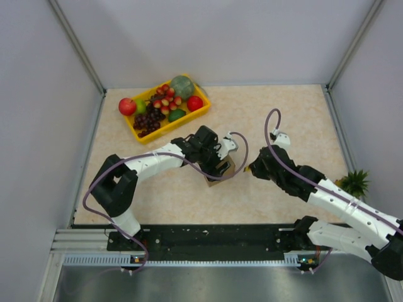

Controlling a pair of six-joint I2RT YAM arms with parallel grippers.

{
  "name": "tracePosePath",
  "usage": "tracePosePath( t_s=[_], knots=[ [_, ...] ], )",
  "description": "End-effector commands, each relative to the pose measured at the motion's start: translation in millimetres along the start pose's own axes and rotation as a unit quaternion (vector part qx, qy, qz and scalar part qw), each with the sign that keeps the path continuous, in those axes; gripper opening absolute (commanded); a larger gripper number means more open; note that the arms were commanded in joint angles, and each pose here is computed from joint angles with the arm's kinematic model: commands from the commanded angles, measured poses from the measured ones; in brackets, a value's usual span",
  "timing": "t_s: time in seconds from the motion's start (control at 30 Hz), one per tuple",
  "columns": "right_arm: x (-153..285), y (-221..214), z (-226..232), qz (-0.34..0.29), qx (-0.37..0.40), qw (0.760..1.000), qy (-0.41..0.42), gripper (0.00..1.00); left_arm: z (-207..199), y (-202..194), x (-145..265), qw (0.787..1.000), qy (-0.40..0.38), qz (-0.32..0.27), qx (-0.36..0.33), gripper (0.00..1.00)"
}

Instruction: Unpack the express box

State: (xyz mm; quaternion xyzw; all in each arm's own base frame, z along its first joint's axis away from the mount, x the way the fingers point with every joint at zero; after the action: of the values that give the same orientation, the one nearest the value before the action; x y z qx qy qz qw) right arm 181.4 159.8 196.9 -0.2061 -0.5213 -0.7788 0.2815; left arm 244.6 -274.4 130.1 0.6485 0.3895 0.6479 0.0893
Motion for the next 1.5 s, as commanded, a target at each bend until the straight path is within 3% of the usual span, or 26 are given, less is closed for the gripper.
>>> tracePosePath(
  t_s=[0.0,0.23,0.37,0.73,1.47],
  knots=[
    [3,7,7,-0.021,-0.024,0.999,0.037,0.00,10,4,-1,0.997,0.064,-0.018,-0.041,0.74],
    [4,6,0,-0.047,-0.029,0.997,0.061,0.00,16,-8,-1,0.989,0.101,-0.009,-0.106,0.55],
    [2,10,-2,-0.067,-0.030,0.994,0.077,0.00,11,-19,-2,0.981,0.104,-0.012,-0.166,0.50],
    [-1,31,20,-0.119,-0.025,0.981,0.153,0.00,11,-30,-5,0.967,0.108,-0.002,-0.231,0.43],
    [-15,26,29,-0.109,-0.025,0.979,0.168,0.00,6,-36,-13,0.972,0.072,0.019,-0.223,0.38]
  ],
)
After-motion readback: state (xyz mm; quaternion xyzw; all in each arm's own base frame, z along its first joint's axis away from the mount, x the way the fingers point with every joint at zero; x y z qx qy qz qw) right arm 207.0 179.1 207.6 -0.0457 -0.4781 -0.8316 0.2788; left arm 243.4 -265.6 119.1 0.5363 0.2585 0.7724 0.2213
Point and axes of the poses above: each gripper's point midway between its finger pads, its own x axis back along the fingers, its own z axis along the line the jaws close on, y = z × x, the point moved 6 cm from there along x, back along the fingers
